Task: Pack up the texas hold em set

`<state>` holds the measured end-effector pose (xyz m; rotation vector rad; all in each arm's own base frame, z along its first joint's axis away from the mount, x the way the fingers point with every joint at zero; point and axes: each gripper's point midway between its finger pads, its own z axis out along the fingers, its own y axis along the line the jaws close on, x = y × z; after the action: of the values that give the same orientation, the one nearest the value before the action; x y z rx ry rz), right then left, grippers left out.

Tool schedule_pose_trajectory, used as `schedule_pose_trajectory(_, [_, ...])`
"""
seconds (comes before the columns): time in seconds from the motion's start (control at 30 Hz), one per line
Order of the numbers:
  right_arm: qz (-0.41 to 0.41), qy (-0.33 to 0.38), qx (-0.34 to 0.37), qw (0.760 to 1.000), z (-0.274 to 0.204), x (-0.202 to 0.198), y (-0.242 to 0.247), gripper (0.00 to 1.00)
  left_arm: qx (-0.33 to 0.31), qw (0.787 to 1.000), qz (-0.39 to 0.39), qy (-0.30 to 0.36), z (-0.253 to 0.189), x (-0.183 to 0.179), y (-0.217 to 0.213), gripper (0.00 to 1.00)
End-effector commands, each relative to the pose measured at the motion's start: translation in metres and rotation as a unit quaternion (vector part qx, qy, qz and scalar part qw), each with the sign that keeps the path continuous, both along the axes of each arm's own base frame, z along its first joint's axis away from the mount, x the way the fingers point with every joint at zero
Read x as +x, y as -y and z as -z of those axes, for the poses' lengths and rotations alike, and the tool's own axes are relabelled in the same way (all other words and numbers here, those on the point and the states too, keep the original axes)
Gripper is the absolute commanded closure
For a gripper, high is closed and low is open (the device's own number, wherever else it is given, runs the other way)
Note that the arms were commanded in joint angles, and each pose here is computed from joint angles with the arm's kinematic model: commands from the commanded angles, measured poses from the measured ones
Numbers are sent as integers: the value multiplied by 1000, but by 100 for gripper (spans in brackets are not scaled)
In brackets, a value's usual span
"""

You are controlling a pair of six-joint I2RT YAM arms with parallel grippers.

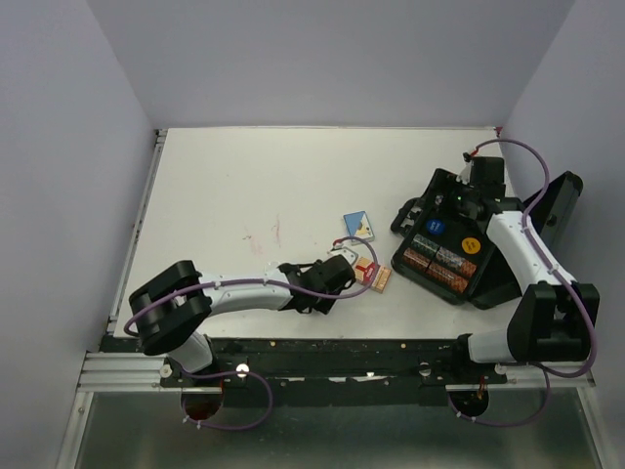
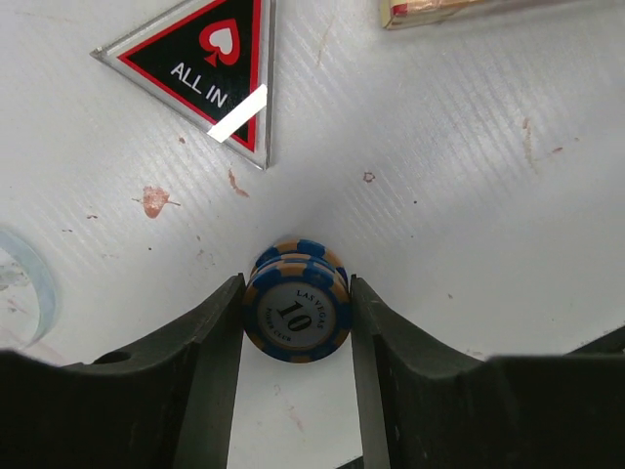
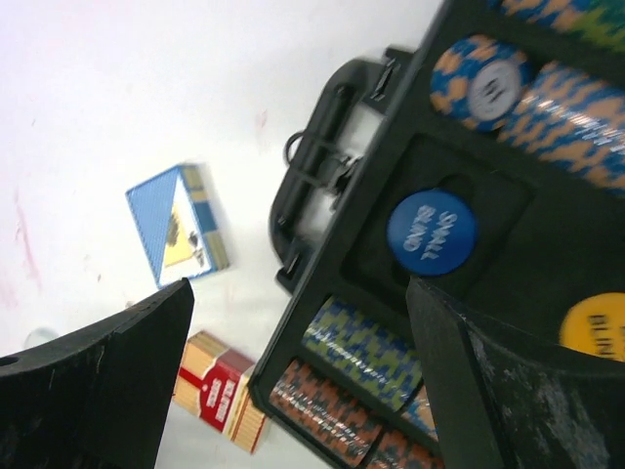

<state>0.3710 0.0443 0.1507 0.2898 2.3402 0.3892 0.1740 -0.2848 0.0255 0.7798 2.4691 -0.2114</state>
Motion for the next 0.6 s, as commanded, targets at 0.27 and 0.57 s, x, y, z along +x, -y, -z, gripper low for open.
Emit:
schedule_pose_trajectory(0.27, [-176,-54,135,974,35,-68,-135,7,-67,996,61,22,-68,3,7,76])
schedule_pose_trajectory(0.57, [-286,-114,288,907,29,-136,-199,16,-64,985,159,35,-112,-11,-1,76])
